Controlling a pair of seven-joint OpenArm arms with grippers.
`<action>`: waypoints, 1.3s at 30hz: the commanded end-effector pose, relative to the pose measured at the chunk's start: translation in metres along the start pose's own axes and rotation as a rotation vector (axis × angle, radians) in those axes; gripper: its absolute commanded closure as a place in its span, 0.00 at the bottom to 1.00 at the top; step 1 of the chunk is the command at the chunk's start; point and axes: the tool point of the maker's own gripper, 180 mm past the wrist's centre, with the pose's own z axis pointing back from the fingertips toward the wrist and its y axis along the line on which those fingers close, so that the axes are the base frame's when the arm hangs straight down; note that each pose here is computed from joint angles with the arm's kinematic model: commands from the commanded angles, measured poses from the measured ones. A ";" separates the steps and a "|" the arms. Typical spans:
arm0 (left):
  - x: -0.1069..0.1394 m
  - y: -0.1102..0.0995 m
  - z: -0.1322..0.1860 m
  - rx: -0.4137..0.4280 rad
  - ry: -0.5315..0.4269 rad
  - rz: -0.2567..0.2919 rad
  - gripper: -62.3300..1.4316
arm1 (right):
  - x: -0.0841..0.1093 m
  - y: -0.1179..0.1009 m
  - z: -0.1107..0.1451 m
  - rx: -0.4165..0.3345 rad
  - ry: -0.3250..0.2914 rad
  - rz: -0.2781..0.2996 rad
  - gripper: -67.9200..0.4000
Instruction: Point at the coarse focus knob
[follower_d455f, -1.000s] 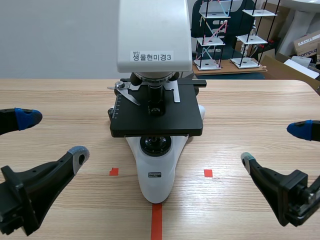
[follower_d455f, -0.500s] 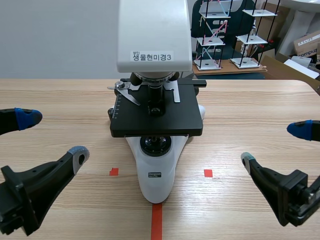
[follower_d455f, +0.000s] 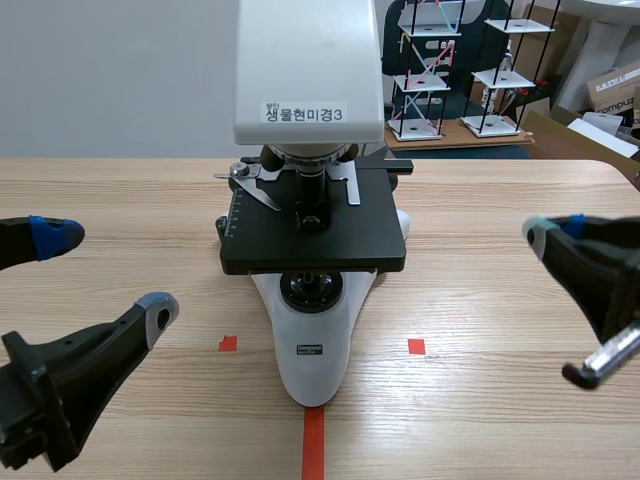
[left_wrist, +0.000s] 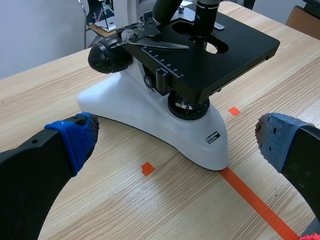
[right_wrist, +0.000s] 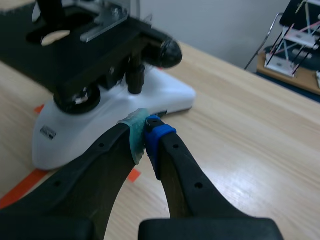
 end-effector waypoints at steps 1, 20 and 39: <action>0.007 -0.002 0.000 0.000 -0.025 0.006 0.00 | 0.020 -0.010 -0.007 -0.018 -0.070 0.014 0.99; 0.007 -0.002 0.000 0.001 -0.025 0.006 0.00 | 0.101 -0.049 -0.076 -0.039 -0.128 0.120 0.99; 0.007 -0.002 0.000 0.001 -0.025 0.006 0.00 | 0.051 -0.078 -0.157 0.006 0.098 -0.015 0.99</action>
